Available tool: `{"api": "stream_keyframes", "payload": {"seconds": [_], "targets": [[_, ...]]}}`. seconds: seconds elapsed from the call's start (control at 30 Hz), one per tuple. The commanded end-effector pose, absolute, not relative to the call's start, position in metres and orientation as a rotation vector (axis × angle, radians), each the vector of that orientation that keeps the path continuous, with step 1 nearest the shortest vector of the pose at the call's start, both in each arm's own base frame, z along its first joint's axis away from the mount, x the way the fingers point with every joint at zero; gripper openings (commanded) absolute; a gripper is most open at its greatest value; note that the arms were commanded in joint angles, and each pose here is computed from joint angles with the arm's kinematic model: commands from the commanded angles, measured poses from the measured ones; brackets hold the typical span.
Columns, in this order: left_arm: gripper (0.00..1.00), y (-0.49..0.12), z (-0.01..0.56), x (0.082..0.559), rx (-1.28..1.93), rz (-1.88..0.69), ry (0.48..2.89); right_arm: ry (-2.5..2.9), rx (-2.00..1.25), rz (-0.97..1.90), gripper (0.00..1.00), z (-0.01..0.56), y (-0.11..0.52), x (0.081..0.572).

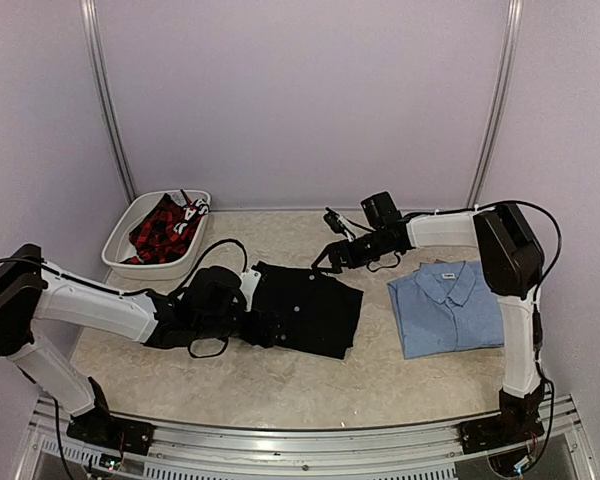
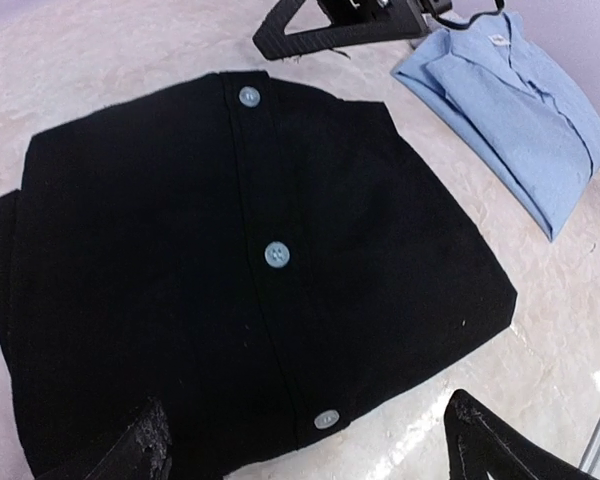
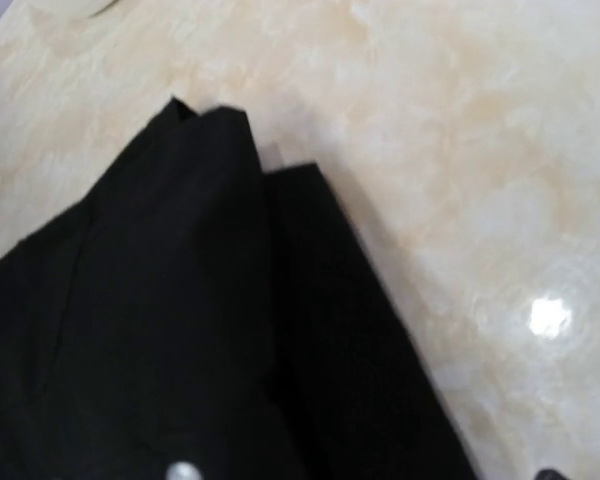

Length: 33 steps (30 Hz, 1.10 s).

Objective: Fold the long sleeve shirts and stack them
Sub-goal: Pick up the square-folded shirt from the center of the board.

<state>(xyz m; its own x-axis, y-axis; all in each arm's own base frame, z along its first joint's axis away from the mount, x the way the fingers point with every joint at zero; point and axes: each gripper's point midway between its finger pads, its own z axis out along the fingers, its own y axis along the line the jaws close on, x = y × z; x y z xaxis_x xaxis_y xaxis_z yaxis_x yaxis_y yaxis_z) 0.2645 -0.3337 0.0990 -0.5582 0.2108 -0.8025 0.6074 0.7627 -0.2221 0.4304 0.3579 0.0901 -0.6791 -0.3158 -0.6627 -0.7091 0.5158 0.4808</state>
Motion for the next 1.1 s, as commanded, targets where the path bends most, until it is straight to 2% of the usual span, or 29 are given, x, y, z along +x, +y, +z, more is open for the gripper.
{"api": "stream_keyframes", "payload": {"seconds": [0.0, 0.4, 0.73, 0.83, 1.07], "targets": [[0.87, -0.333, 0.081, 0.254, 0.644, -0.622, 2.164, 2.302, -0.884, 1.185, 0.97, 0.068, 0.364, 0.418], [0.84, -0.335, 0.066, 0.242, 0.672, -0.627, 2.184, 2.387, -0.836, 1.092, 0.95, 0.046, 0.342, 0.406], [0.85, -0.337, 0.060, 0.247, 0.727, -0.558, 2.203, 2.394, -0.865, 1.168, 0.95, 0.043, 0.338, 0.396], [0.85, -0.333, 0.050, 0.244, 0.750, -0.530, 2.236, 2.392, -0.873, 1.086, 0.94, 0.044, 0.331, 0.405], [0.84, -0.322, 0.040, 0.229, 0.787, -0.517, 2.245, 2.340, -0.859, 1.091, 0.94, 0.055, 0.328, 0.429]]}}
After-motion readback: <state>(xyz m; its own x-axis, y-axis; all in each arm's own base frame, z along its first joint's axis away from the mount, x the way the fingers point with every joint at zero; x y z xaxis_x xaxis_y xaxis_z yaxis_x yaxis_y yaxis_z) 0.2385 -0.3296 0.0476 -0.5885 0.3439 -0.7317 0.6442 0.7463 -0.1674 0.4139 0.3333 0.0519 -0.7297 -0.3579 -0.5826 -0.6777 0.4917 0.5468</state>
